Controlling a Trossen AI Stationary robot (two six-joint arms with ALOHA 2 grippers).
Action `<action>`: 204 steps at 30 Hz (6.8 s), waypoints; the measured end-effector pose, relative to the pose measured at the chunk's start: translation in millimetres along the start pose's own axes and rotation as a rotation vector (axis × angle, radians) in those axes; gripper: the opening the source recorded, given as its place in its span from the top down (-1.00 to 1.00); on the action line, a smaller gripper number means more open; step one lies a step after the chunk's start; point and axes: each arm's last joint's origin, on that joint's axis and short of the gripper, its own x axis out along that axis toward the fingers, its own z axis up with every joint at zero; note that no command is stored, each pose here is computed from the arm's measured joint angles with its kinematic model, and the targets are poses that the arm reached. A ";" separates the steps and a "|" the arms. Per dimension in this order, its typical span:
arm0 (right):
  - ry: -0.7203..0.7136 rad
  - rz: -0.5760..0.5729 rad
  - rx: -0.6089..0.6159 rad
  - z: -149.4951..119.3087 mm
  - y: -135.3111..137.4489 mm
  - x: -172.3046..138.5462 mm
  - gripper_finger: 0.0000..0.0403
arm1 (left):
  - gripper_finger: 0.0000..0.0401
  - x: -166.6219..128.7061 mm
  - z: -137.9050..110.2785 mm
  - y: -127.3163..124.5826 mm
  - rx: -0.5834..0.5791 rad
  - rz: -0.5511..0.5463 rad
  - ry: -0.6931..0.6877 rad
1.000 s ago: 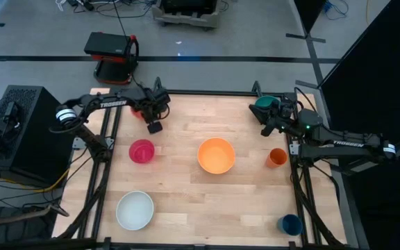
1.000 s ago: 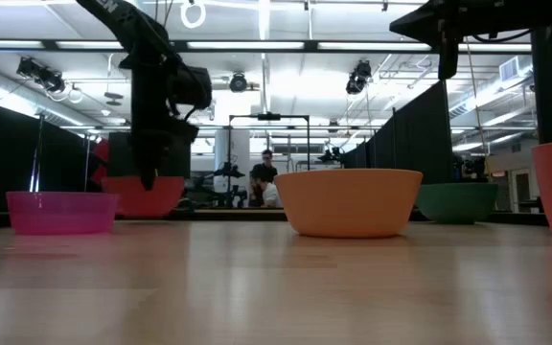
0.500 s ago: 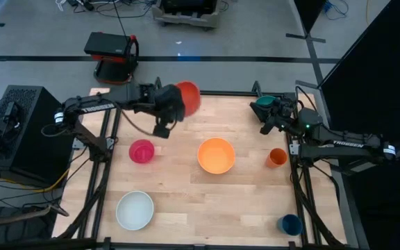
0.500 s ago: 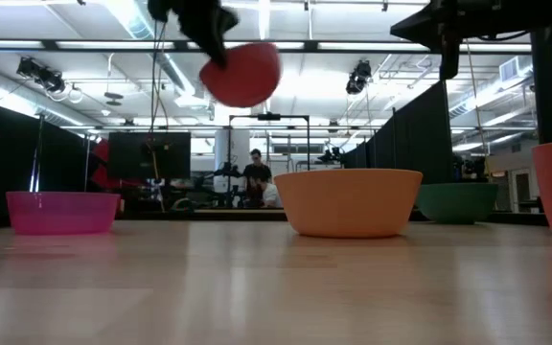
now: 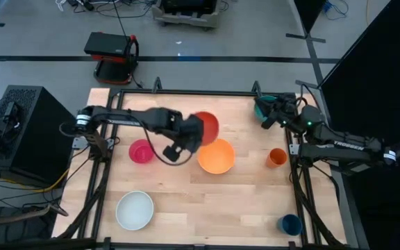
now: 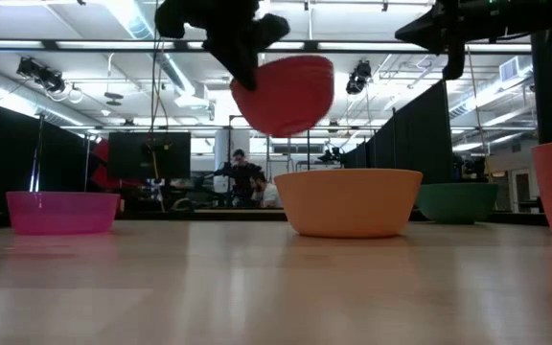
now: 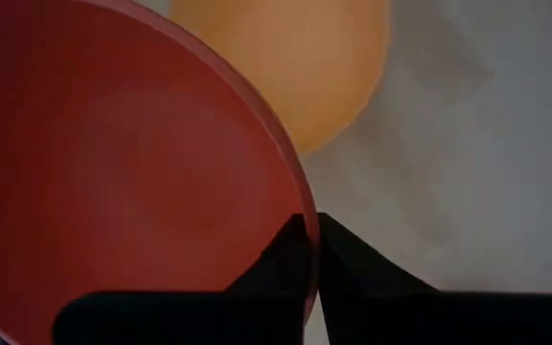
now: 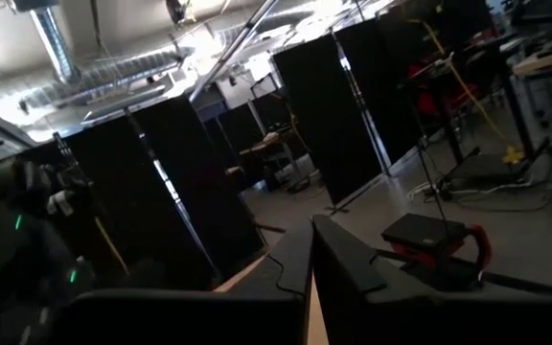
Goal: Nest bowls inside each other
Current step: Stack the orange bowl on top of the yellow bowl, then stack the blue bowl on top of the orange bowl
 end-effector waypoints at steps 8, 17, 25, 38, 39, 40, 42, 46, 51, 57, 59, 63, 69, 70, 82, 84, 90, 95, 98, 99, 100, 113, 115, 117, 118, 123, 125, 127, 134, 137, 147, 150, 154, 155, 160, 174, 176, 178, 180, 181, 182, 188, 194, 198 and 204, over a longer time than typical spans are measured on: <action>-0.037 -0.019 -0.014 6.5 -3.7 -4.1 1.00 | 1.00 29.9 24.9 -18.5 0.094 -0.064 -0.036; -0.004 -0.010 -0.027 5.2 -6.8 -4.1 1.00 | 1.00 59.1 37.9 -21.0 0.123 -0.061 -0.064; 0.020 0.031 -0.027 4.1 -5.9 -4.0 1.00 | 1.00 85.7 41.4 -24.3 0.112 -0.096 -0.045; 0.056 0.097 -0.021 2.6 -4.2 -4.2 1.00 | 1.00 115.9 39.5 -32.6 0.050 -0.181 0.016; 0.058 0.102 -0.020 2.5 -4.1 -4.2 1.00 | 1.00 118.2 39.3 -33.3 0.045 -0.187 0.021; 0.058 0.103 -0.020 2.5 -4.1 -4.2 1.00 | 1.00 121.7 38.1 -34.5 0.034 -0.201 0.036; 0.059 0.103 -0.021 2.4 -4.1 -4.2 1.00 | 1.00 126.4 34.2 -36.7 0.008 -0.230 0.077; 0.065 0.100 -0.021 1.8 -4.4 -4.2 1.00 | 1.00 136.3 27.2 -40.4 -0.033 -0.271 0.163; 0.065 0.101 -0.022 1.9 -4.4 -4.2 1.00 | 1.00 136.8 26.4 -40.8 -0.047 -0.270 0.178; 0.067 0.100 -0.024 1.7 -4.4 -4.2 1.00 | 1.00 135.6 25.7 -41.2 -0.103 -0.276 0.199; 0.067 0.100 -0.025 1.7 -4.4 -4.2 1.00 | 0.99 135.3 25.3 -41.4 -0.120 -0.279 0.206; 0.069 0.100 -0.027 1.5 -4.5 -4.2 1.00 | 0.99 134.8 24.5 -42.0 -0.153 -0.285 0.221; 0.071 0.100 -0.031 1.3 -4.5 -4.2 1.00 | 0.98 133.9 23.4 -42.8 -0.203 -0.293 0.243; 0.070 0.099 -0.032 1.3 -4.6 -4.2 1.00 | 0.98 133.6 23.6 -42.6 -0.213 -0.292 0.244; 0.078 0.097 -0.074 0.4 -5.0 -4.2 1.00 | 0.65 124.6 33.7 -33.5 -0.223 -0.260 0.204; 0.092 0.092 -0.079 -0.8 -5.7 -4.3 1.00 | 0.60 117.3 37.8 -26.3 -0.236 -0.228 0.191; 0.133 0.078 -0.086 -4.5 -7.7 -4.5 1.00 | 0.46 92.0 48.9 -3.8 -0.284 -0.127 0.145; 0.167 0.066 -0.092 -7.5 -9.4 -4.8 1.00 | 0.35 69.0 55.6 13.7 -0.328 -0.044 0.107; 0.188 0.059 -0.095 -9.2 -10.4 -5.1 1.00 | 0.28 54.5 58.6 23.5 -0.355 0.006 0.083; 0.195 0.056 -0.097 -9.7 -10.8 -5.2 1.00 | 0.26 49.6 59.4 26.6 -0.364 0.022 0.076; 0.212 0.041 -0.100 -9.4 -11.7 -5.2 1.00 | 0.26 46.2 59.8 29.2 -0.378 0.032 0.068; 0.537 -0.241 -0.289 27.1 -21.7 1.6 0.99 | 0.25 31.8 52.7 57.5 -0.511 0.099 -0.008; 0.565 -0.266 -0.287 25.2 -25.4 2.7 0.95 | 0.23 29.2 47.7 62.6 -0.536 0.106 -0.004; 0.594 -0.292 -0.284 23.4 -29.2 3.7 0.91 | 0.20 26.4 42.6 67.6 -0.561 0.113 0.000; 0.608 -0.304 -0.282 22.5 -31.1 4.1 0.89 | 0.19 25.1 40.0 70.0 -0.574 0.117 0.001; 0.679 -0.368 -0.271 18.3 -40.6 5.8 0.79 | 0.13 17.9 27.1 81.8 -0.637 0.135 0.010; 0.707 -0.393 -0.265 16.7 -44.5 6.2 0.75 | 0.10 15.0 21.9 86.3 -0.662 0.142 0.013; 0.736 -0.418 -0.258 15.1 -48.3 6.5 0.71 | 0.08 12.0 16.6 90.6 -0.687 0.149 0.017; 0.842 -0.506 -0.227 7.0 -62.5 8.4 0.28 | -0.13 -8.1 -6.9 106.4 -0.782 0.188 0.018; 0.918 -0.541 -0.206 0.3 -69.9 10.2 0.06 | -0.22 -17.8 -16.3 112.0 -0.811 0.205 0.011; 1.076 -0.523 -0.152 -19.0 -84.8 23.0 -0.16 | -0.29 -39.2 -28.1 119.0 -0.871 0.208 -0.060; 1.105 -0.516 -0.153 -23.0 -87.3 25.7 -0.14 | -0.29 -45.1 -29.3 120.0 -0.889 0.203 -0.093; 1.143 -0.505 -0.154 -28.5 -90.6 29.0 -0.13 | -0.29 -53.0 -30.8 121.2 -0.912 0.197 -0.137; 1.152 -0.502 -0.154 -29.8 -91.4 29.8 -0.12 | -0.29 -55.0 -31.2 121.5 -0.917 0.195 -0.148; 1.193 -0.488 -0.159 -35.6 -94.9 32.9 -0.11 | -0.28 -66.0 -31.9 122.7 -0.940 0.192 -0.214; 1.176 -0.476 -0.158 -34.8 -94.5 34.2 -0.16 | -0.11 -33.4 -6.0 91.8 -1.042 0.213 -0.377; 1.177 -0.470 -0.153 -34.9 -94.3 34.2 -0.16 | -0.11 -41.4 -13.4 82.9 -1.076 0.229 -0.392; 1.178 -0.464 -0.149 -35.0 -94.1 34.2 -0.16 | -0.10 -48.6 -21.2 73.6 -1.110 0.244 -0.409; 1.179 -0.458 -0.144 -35.1 -93.9 34.2 -0.16 | -0.10 -55.1 -29.5 63.9 -1.144 0.259 -0.426; 1.180 -0.455 -0.142 -35.1 -93.8 34.3 -0.16 | -0.10 -58.0 -33.9 58.9 -1.161 0.266 -0.435; 1.180 -0.452 -0.139 -35.2 -93.7 34.3 -0.16 | -0.10 -60.7 -38.3 53.8 -1.179 0.273 -0.444; 1.183 -0.433 -0.125 -35.4 -93.1 34.3 -0.16 | -0.09 -72.5 -66.5 22.0 -1.282 0.314 -0.502; 1.212 -0.408 -0.110 -37.6 -91.1 33.1 -0.16 | -0.10 -76.1 -84.4 2.8 -1.365 0.310 -0.561; 1.243 -0.413 -0.118 -40.8 -90.0 32.4 -0.16 | -0.09 -77.4 -85.5 1.6 -1.366 0.308 -0.573; 1.275 -0.436 -0.151 -44.9 -92.1 33.3 -0.16 | -0.09 -77.5 -84.2 2.8 -1.355 0.308 -0.590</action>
